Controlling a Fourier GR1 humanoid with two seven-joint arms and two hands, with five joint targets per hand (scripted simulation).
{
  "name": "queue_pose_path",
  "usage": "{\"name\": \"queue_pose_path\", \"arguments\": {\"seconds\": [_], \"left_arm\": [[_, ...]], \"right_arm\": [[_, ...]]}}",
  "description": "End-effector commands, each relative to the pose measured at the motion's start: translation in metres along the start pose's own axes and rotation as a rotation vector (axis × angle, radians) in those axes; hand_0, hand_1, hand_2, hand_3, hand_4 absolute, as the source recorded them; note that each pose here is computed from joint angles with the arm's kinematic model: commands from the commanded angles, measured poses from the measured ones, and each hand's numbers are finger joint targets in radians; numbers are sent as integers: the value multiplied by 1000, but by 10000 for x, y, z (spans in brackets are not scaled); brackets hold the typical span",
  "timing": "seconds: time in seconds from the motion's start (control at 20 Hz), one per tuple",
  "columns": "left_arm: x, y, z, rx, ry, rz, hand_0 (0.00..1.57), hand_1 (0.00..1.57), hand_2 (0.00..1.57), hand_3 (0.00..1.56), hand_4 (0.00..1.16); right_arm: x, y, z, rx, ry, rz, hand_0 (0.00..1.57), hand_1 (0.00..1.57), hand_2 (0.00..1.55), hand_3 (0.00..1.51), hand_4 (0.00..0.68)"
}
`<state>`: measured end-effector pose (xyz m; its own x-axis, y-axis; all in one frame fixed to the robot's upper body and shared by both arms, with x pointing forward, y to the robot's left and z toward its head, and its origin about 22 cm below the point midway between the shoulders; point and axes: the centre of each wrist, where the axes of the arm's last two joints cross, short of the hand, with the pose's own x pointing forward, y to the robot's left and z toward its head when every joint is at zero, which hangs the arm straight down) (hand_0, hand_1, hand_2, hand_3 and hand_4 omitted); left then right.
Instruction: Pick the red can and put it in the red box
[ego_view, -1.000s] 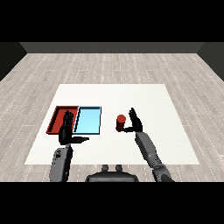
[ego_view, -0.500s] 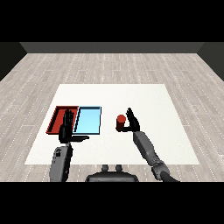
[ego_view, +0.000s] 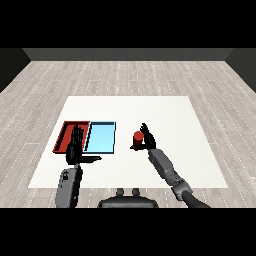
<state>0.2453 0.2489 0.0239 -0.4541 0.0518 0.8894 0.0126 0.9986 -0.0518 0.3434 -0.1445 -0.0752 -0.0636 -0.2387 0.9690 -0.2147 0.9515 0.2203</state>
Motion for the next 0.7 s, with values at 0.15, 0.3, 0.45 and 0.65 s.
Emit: {"name": "queue_pose_path", "arguments": {"seconds": [0.15,0.3,0.45,0.65], "left_arm": [[-182,89,33,3,-5,9,0,0,0,0,0],[57,-51,31,18,-18,-14,0,0,0,0,0],[-10,58,127,-1,2,6,0,0,0,0,0],[-186,39,25,15,-6,11,0,0,0,0,0]], "right_arm": [[-43,61,5,4,22,-23,0,0,0,0,0],[-31,20,-64,19,22,-8,0,0,0,0,0],[-18,114,-113,16,40,7,0,0,0,0,0],[41,160,-182,-35,61,80,0,0,0,0,0]]}}
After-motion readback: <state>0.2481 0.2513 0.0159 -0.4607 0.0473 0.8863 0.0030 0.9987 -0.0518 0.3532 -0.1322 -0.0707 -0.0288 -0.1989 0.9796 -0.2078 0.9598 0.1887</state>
